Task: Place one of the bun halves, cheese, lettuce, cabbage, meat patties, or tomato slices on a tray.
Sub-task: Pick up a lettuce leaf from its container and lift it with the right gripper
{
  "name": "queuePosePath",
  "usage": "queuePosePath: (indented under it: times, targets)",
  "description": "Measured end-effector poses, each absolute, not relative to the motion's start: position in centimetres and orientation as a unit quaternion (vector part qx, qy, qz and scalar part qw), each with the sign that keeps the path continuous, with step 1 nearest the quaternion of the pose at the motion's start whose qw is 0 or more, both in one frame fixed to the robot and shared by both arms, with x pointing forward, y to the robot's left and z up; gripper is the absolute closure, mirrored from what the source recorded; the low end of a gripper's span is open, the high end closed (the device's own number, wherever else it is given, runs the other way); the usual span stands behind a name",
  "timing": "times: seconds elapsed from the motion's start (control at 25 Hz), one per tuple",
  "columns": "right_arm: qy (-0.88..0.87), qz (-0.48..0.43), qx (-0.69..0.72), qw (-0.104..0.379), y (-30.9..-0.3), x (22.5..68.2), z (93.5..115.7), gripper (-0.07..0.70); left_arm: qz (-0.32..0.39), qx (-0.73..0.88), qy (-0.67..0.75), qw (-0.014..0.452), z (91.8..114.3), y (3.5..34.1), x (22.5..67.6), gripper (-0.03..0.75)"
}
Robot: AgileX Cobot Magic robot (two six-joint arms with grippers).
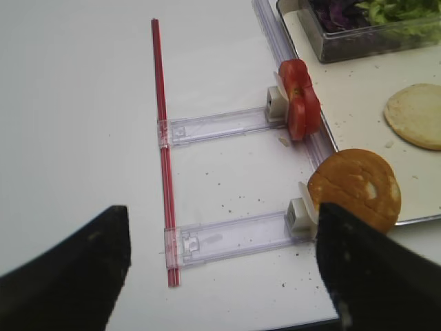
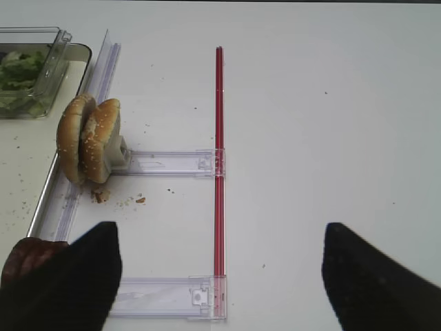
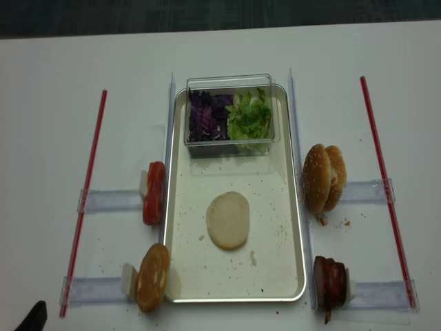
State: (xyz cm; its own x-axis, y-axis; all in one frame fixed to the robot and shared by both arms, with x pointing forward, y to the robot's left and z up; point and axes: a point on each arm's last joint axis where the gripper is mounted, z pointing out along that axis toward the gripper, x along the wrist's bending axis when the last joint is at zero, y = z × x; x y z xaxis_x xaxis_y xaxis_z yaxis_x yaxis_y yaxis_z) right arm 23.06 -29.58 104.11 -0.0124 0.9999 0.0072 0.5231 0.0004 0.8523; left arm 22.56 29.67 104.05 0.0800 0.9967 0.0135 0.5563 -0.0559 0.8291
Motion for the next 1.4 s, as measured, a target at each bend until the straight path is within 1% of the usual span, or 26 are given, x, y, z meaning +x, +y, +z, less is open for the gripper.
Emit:
queuePosePath:
  times: [1.04, 1.4]
  targets:
    - [0.620, 0.352, 0.614, 0.339, -29.53, 23.06, 104.11, 0.018, 0.323, 0.651, 0.596, 0.341, 104.05, 29.67, 22.56, 0.207]
    - [0.620, 0.340, 0.616, 0.348, -29.77, 23.27, 104.18, 0.018, 0.323, 0.651, 0.596, 0.341, 104.06, 29.67, 22.56, 0.207]
